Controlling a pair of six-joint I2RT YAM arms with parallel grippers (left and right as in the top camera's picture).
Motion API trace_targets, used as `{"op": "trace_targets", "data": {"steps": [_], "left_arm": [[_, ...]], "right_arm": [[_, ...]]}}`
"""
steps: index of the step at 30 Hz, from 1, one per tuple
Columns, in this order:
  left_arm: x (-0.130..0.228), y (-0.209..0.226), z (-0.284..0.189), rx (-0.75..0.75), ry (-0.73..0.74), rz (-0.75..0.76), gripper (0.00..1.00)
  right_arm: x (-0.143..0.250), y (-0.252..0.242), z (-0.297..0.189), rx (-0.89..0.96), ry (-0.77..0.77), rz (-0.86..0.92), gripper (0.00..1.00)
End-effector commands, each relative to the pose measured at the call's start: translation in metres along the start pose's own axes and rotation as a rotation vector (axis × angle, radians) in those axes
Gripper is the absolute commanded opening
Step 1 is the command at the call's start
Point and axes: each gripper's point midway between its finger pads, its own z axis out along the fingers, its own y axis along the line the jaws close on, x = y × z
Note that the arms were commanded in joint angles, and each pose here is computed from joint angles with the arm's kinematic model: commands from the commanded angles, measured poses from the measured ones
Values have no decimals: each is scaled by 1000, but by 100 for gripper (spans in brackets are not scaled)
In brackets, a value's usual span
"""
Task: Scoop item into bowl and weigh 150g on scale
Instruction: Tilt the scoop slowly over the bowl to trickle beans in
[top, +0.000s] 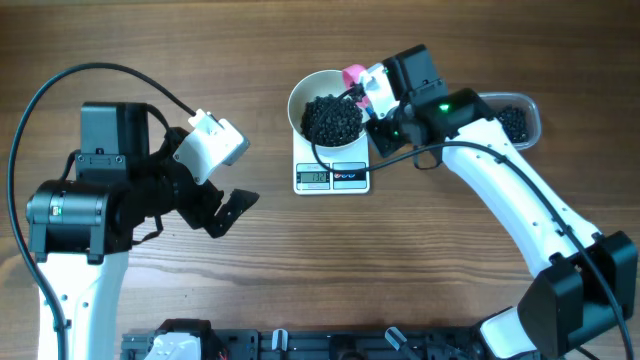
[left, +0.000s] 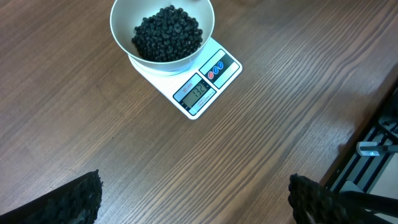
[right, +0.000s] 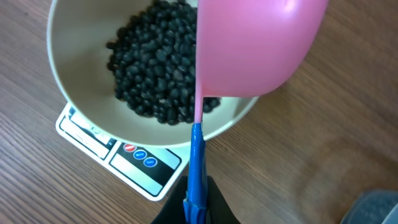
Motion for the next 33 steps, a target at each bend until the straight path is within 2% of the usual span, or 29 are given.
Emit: {"op": "trace_targets", "data": {"steps": [1,9,12,15,23,26,28,31,33], "left_arm": [[-5,2,-4,-5,-16,14,100],[-5,2,-4,-5,-16,14,100],[-5,2,-4,-5,-16,14,100],[-5,2,-4,-5,-16,14,100],[-5,2,-4,-5,-16,14,100],[-5,2,-4,-5,-16,14,100],[-5,2,-4,-5,-16,14,100],[-5,2,-4,-5,-16,14,100],[-5,2,-4,-5,-16,14,100]], "right_arm": [[-15,10,-11,-29,-56,-22,4],[-15,3,-11,27,-53,-25,4],[-16,14,-11,-31,-60,-7,4],[-15,4,-11,25,-51,-13,4],[-17,10,-11,-11,-61,24,4],[-14,0,-11,48,-49,32,4],[-16,8,-11,3,-57,33,4],[-12,-3,-11,66,-37,5,4],[-16,2,-11,39,-55,33,4]]}}
